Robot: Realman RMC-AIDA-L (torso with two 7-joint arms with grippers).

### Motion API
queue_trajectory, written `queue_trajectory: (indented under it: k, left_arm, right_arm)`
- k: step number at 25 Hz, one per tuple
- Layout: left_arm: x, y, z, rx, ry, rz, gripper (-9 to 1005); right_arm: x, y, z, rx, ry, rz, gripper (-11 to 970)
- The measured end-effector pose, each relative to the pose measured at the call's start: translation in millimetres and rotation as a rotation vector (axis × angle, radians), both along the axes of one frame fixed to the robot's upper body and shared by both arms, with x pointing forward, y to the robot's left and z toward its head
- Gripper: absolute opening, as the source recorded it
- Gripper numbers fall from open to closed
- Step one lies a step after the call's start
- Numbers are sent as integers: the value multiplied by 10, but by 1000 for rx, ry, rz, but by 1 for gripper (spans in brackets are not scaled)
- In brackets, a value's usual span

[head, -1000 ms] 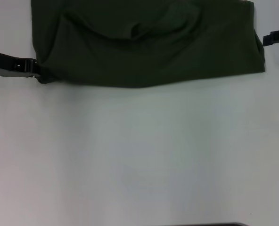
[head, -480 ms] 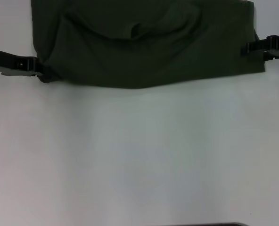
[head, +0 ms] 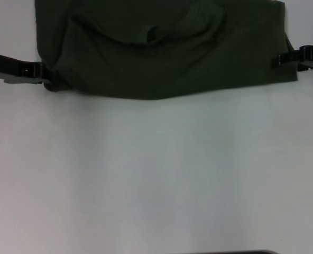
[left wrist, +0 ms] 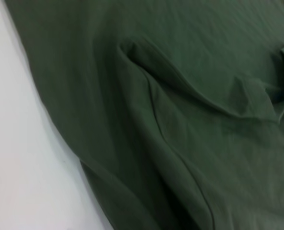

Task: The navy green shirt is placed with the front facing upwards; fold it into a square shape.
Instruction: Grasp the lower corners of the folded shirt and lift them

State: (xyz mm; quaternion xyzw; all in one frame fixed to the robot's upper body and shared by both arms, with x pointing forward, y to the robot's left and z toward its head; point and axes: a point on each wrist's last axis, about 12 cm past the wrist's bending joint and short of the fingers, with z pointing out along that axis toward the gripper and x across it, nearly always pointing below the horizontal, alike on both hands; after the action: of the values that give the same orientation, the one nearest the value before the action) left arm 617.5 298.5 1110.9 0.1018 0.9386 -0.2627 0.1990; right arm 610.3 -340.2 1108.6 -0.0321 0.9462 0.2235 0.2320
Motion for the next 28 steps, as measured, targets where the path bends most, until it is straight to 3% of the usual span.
queue_trajectory:
  k: [28]
  left_arm:
    - [-7, 15, -26, 1, 1, 18, 42]
  right_arm:
    - [-36, 95, -133, 6, -14, -5, 928]
